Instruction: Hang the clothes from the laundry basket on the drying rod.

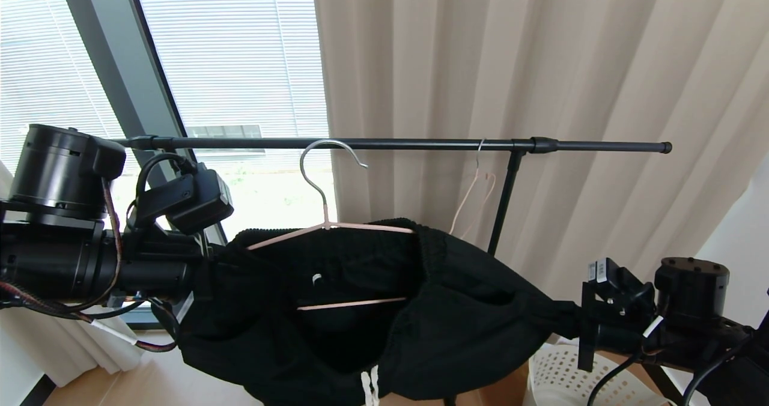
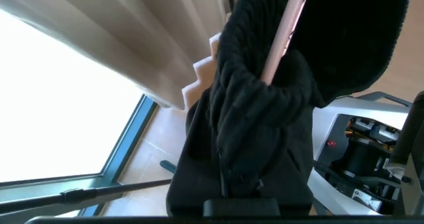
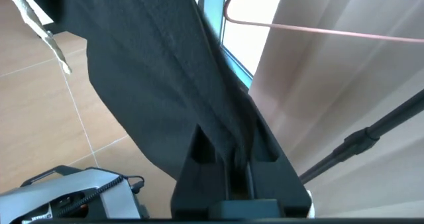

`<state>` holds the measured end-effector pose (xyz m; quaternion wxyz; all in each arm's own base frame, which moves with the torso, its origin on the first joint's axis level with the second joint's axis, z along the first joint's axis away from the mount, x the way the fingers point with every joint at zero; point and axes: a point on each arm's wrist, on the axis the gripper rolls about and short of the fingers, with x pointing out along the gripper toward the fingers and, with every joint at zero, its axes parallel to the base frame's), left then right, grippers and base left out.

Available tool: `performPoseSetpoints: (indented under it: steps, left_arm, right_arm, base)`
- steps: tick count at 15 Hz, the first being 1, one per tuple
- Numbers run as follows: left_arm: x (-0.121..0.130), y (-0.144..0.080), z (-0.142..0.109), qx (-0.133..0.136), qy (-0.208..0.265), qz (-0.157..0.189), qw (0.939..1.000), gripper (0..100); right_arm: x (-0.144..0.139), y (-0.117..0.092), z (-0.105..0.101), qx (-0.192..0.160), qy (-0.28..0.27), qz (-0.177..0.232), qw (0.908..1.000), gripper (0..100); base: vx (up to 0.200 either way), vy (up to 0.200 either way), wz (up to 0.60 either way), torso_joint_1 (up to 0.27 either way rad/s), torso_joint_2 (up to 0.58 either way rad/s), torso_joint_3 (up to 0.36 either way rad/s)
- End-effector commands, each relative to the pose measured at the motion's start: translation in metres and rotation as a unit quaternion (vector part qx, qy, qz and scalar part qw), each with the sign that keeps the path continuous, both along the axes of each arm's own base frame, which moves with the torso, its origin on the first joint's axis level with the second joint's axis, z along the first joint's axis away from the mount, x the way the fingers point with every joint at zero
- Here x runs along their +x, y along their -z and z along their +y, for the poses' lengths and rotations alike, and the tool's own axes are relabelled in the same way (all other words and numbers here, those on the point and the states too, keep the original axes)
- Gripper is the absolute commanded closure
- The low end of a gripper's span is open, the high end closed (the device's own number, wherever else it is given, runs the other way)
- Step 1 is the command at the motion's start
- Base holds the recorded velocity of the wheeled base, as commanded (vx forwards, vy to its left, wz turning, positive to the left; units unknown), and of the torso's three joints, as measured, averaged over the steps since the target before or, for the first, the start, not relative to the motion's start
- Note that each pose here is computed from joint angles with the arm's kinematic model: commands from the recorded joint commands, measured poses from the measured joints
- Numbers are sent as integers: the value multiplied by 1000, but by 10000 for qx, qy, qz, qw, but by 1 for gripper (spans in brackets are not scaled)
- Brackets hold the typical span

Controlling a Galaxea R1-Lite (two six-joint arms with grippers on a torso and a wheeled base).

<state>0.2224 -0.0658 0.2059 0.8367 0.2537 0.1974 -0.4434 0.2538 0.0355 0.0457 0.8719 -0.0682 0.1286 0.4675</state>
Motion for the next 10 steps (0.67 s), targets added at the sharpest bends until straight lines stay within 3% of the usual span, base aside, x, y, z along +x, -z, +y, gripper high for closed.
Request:
performPoseSetpoints:
  steps: [1, 5, 7, 10]
  left_arm:
    - [4, 5, 2, -7, -93, 131, 9999, 100]
    - [3, 12, 13, -166, -530, 477, 9973, 100]
    - [4, 14, 19, -169, -670, 536, 9962, 100]
    - [9, 21, 24, -118, -814, 655, 9945, 100]
  right_arm:
    - [0, 0, 0, -23, -27, -46, 10000, 0]
    - [-6, -27, 2, -68, 108, -614, 9980, 0]
    - [-7, -38, 3, -247, 586, -853, 9943, 0]
    - [-14, -52, 21, -438, 1102, -1114, 9867, 0]
  base:
    - [0, 0, 0, 0, 0, 0]
    - [0, 0, 0, 0, 0, 0]
    - [0, 0, 0, 0, 0, 0]
    - [0, 0, 0, 0, 0, 0]
